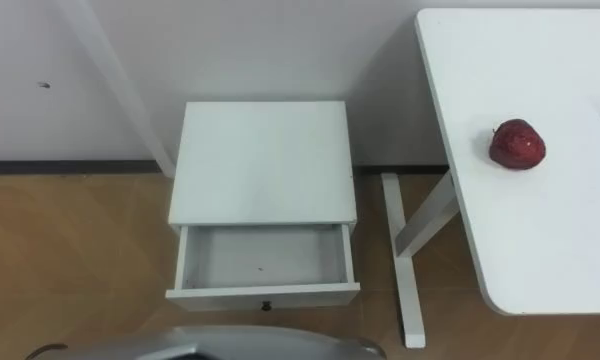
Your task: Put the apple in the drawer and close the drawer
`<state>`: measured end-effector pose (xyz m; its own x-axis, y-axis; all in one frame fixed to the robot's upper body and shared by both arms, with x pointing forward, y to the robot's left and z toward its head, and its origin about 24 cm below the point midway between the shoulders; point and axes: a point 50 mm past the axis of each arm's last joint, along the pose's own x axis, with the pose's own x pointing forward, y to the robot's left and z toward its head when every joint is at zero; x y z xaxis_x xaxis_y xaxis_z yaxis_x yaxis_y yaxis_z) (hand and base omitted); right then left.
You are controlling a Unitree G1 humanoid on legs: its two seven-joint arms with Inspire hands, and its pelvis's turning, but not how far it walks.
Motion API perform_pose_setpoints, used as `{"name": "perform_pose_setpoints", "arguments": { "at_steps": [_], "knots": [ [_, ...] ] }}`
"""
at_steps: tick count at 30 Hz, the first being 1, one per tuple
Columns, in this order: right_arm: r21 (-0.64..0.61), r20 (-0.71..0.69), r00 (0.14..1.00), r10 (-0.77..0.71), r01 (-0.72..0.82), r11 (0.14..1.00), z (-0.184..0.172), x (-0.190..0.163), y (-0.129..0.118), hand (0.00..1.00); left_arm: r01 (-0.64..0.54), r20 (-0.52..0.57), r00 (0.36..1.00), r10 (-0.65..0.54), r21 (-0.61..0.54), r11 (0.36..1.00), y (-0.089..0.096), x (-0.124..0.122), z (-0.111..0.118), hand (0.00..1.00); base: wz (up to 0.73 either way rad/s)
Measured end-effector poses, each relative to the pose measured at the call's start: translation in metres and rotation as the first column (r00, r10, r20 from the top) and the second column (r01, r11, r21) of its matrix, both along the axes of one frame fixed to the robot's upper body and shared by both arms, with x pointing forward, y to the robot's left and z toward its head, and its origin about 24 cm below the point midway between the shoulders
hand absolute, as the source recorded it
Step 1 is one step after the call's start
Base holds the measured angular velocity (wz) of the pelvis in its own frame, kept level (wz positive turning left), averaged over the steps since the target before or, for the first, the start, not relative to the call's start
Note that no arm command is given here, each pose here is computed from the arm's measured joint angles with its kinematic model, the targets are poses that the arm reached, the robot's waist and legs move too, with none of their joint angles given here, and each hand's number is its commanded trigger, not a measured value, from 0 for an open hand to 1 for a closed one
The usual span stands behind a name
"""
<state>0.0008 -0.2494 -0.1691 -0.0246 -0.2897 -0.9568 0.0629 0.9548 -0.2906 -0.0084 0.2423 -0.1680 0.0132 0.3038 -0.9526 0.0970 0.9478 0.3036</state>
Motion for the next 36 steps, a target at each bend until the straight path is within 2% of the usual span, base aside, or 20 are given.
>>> {"name": "perform_pose_setpoints", "arguments": {
  "at_steps": [7, 9, 12, 14, 15, 17, 18, 20, 23, 31, 36],
  "knots": [
    [-0.008, 0.005, 1.0, -0.007, 0.007, 1.0, 0.0, 0.001, 0.0, 0.0, 0.001, 0.004, 1.0, -0.001, 0.01, 1.0, 0.0, 0.002, 0.0, 0.0, -0.02],
    [-0.021, 0.031, 0.994, -0.101, 0.102, 0.995, 0.0, 0.001, 0.0, 0.0, 0.002, 0.006, 1.0, -0.002, 0.021, 1.0, 0.001, 0.002, 0.0, 0.0, -0.05],
    [-0.019, 0.108, 0.917, -0.383, 0.387, 0.922, 0.0, 0.0, 0.001, 0.0, -0.017, 0.005, 1.0, 0.017, 0.038, 0.999, 0.002, -0.002, 0.0, 0.0, -0.06],
    [0.031, 0.171, 0.726, -0.666, 0.672, 0.74, 0.001, -0.005, -0.001, 0.0, -0.06, 0.024, 0.998, 0.058, 0.052, 0.997, 0.006, -0.002, 0.002, 0.0, -0.09],
    [0.047, 0.187, 0.665, -0.723, 0.729, 0.683, 0.001, -0.005, -0.002, 0.0, -0.07, 0.026, 0.997, 0.068, 0.058, 0.996, 0.007, -0.003, 0.002, 0.0, -0.09],
    [0.13, 0.255, 0.345, -0.903, 0.914, 0.386, 0.003, -0.003, -0.007, 0.0, -0.104, 0.041, 0.994, 0.101, 0.08, 0.991, 0.011, -0.007, 0.003, 0.0, -0.05],
    [0.153, 0.27, 0.258, -0.928, 0.94, 0.306, 0.003, -0.004, -0.01, 0.0, -0.109, 0.046, 0.993, 0.106, 0.082, 0.991, 0.011, -0.007, 0.004, 0.0, -0.06],
    [0.254, 0.314, -0.061, -0.947, 0.967, 0.022, 0.008, 0.004, -0.021, 0.0, -0.118, 0.069, 0.991, 0.112, 0.092, 0.989, 0.015, -0.008, 0.005, 0.0, -0.1],
    [0.347, 0.352, -0.287, -0.891, 0.924, -0.161, 0.014, 0.013, -0.036, 0.0, -0.111, 0.095, 0.99, 0.101, 0.102, 0.989, 0.02, -0.006, 0.007, 0.0, -0.1],
    [0.434, 0.389, -0.526, -0.756, 0.829, -0.354, 0.036, 0.033, -0.067, 0.0, -0.122, 0.121, 0.987, 0.103, 0.163, 0.979, 0.035, -0.01, 0.013, 0.0, -0.01],
    [0.434, 0.48, -0.52, -0.706, 0.84, -0.324, 0.063, 0.054, -0.091, 0.0, -0.122, 0.148, 0.984, 0.095, 0.183, 0.975, 0.038, -0.008, 0.016, 0.0, 0.0]
  ]
}}
